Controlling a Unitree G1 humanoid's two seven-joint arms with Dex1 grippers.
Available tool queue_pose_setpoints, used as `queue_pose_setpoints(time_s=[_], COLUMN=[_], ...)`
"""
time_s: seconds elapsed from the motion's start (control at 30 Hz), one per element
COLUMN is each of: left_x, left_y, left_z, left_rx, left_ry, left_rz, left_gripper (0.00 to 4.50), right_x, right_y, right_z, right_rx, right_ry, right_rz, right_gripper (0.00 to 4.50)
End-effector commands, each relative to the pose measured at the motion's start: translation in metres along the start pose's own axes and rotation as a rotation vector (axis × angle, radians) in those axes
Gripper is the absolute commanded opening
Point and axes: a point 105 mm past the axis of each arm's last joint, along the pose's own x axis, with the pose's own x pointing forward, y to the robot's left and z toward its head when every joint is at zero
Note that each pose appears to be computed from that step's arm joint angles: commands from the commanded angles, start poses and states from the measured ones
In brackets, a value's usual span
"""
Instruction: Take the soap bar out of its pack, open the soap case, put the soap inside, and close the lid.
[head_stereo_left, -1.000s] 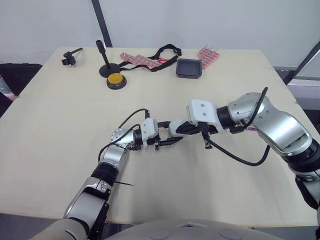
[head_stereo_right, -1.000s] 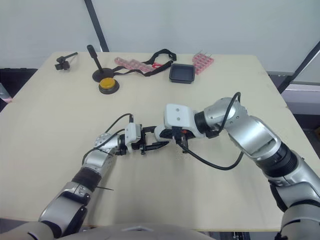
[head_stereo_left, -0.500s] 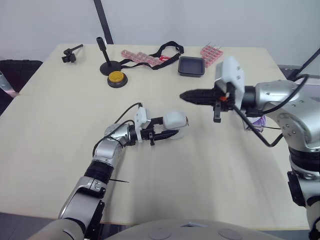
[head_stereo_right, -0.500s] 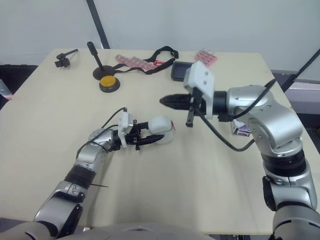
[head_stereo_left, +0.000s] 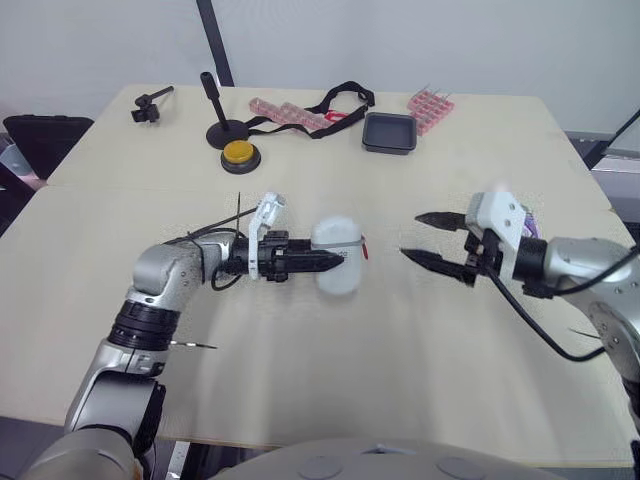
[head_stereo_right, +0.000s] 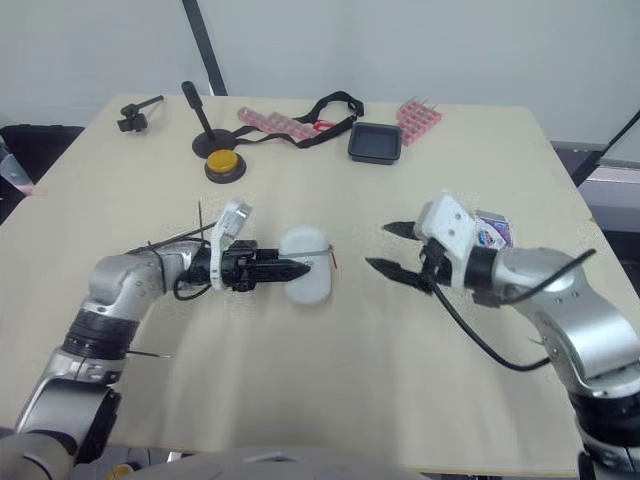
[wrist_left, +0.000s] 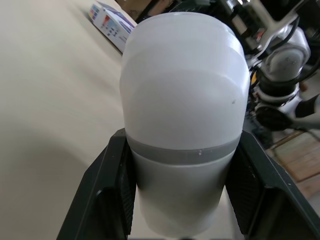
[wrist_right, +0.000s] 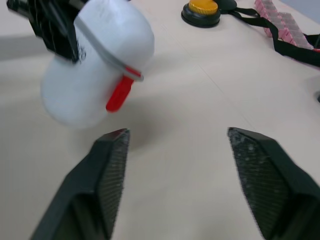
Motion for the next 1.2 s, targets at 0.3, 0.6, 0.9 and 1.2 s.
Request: queue_pose_setpoints(time_s=[0.3,0.6,0.9,1.2], left_x=[0.034,-0.007,-0.063,-0.092], left_y=[0.029,0.017,-0.005,0.013], left_z=[-0.020,-0.014,-0.014,-0.039], left_rx=[-0.358,-0.288,0.431,0.695], left_ry=[0.198,0.249,0.232,0.189], left_rz=[0.189,0.288,0.343,0.509], left_gripper=[2.99,4.41,4.41,4.41], right_x=[-0.012,0.000,0.005,0.000], right_y=[0.009,0.002,0.000,-0.001], right_z=[-0.014,-0.024,-0.054,-0.075], right_rx=[-0.028,-0.031,-0.012,0.028], right_ry=[0.024,0.027,0.101,0.144], right_rz=[-0.028,-0.054,-0.074,-0.105], right_gripper=[4.50,4.50,4.50,4.50])
